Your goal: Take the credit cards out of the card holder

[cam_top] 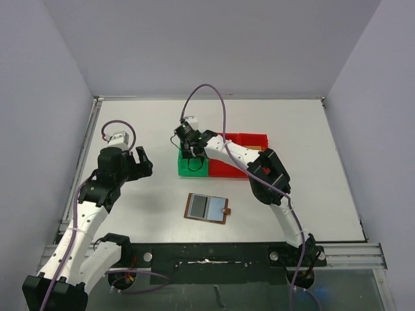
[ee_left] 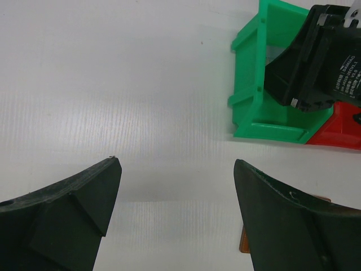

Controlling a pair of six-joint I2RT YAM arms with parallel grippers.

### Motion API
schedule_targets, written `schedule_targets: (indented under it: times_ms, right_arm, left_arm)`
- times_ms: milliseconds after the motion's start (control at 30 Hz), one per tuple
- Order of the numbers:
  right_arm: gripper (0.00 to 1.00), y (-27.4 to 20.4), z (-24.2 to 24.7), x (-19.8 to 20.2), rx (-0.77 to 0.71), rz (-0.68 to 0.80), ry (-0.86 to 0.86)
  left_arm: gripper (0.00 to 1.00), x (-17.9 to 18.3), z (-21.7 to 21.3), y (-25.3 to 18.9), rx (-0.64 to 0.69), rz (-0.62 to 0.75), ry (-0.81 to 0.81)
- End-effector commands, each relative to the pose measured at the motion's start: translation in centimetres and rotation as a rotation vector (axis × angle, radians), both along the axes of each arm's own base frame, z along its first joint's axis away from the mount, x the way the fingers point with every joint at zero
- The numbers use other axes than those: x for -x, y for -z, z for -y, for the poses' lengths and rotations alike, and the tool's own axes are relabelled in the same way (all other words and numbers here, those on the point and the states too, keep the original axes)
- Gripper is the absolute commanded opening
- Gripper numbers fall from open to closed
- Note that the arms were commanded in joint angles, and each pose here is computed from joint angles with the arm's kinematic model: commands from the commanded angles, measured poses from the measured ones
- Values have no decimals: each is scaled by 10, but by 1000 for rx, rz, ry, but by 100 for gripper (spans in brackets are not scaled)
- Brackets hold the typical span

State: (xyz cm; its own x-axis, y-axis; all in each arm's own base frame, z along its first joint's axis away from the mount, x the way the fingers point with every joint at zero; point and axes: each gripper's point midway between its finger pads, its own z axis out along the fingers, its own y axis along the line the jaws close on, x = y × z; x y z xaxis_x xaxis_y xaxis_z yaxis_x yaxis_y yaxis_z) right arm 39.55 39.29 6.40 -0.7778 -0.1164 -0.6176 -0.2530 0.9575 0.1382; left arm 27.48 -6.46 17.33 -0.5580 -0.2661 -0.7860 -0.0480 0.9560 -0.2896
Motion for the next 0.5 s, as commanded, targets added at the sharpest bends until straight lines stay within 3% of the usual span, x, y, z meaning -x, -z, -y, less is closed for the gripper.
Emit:
schedule_targets:
  times_ms: [0, 467]
  right_arm:
    - [20, -15, -7, -11, -25, 55, 57]
    - [20, 21, -7, -12, 13, 3, 65]
  left_arm:
    - [81, -9, 0, -17, 8, 72, 0]
    - [81, -10, 0, -17, 8, 72, -1]
